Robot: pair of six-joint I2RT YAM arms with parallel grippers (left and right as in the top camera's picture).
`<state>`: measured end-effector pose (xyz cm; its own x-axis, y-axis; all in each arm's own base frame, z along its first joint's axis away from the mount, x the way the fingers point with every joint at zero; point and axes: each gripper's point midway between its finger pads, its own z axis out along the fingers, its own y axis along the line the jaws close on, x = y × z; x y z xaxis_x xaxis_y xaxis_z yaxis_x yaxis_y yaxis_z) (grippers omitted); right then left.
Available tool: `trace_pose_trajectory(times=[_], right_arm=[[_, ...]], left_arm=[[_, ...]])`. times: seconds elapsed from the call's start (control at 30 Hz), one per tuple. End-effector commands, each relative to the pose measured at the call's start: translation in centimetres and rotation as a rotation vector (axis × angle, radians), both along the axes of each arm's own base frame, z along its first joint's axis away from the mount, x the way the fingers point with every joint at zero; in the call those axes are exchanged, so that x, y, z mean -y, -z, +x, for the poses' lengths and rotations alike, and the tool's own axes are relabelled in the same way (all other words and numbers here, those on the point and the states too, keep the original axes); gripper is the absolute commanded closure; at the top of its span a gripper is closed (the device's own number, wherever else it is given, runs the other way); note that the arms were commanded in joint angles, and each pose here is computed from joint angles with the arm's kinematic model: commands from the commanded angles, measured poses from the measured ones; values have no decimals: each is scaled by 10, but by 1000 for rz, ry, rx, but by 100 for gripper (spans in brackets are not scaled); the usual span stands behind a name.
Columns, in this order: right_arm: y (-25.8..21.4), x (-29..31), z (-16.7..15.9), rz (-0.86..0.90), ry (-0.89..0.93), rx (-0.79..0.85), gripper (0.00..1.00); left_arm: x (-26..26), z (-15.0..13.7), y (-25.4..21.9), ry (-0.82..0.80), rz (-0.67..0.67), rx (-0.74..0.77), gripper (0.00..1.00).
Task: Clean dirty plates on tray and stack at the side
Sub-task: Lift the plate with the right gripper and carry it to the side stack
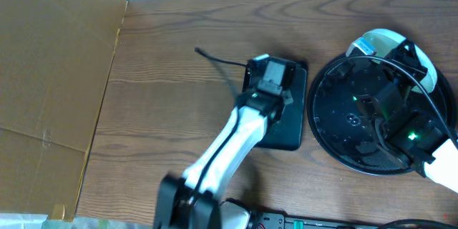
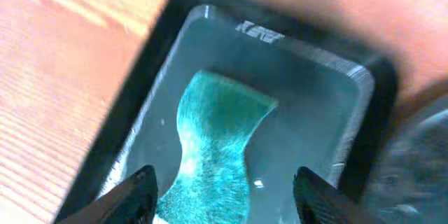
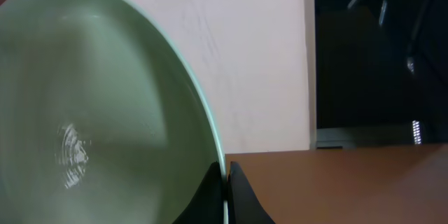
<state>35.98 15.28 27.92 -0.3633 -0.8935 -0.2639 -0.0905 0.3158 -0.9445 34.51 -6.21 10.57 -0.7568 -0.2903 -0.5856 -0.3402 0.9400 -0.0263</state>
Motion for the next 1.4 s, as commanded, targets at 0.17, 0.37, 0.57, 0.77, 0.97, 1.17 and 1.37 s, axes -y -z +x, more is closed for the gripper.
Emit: trace_pose_trajectory(times=[0.17, 0.37, 0.57, 0.77, 0.97, 1.17, 1.37], right_arm=[[-2, -3, -4, 126, 5, 31, 99], [89, -9, -2, 268, -186, -389, 99], [1, 55, 10, 358, 165, 79, 99], [46, 4, 3, 420, -197, -268, 99], [81, 51, 17, 757, 83, -288, 99], [75, 82, 41, 1172, 105, -283, 99], [81, 162, 45, 1387, 275, -216, 99]], left_arm=[[-10, -18, -54, 0, -24, 107, 36], [-17, -36, -39, 1, 12, 9, 29], [-18, -40, -36, 1, 21, -16, 25], [-18, -40, -36, 1, 21, -16, 23], [-18, -40, -36, 1, 21, -16, 22], [-18, -41, -36, 1, 21, -16, 21], [-18, -41, -36, 2, 20, -17, 21]])
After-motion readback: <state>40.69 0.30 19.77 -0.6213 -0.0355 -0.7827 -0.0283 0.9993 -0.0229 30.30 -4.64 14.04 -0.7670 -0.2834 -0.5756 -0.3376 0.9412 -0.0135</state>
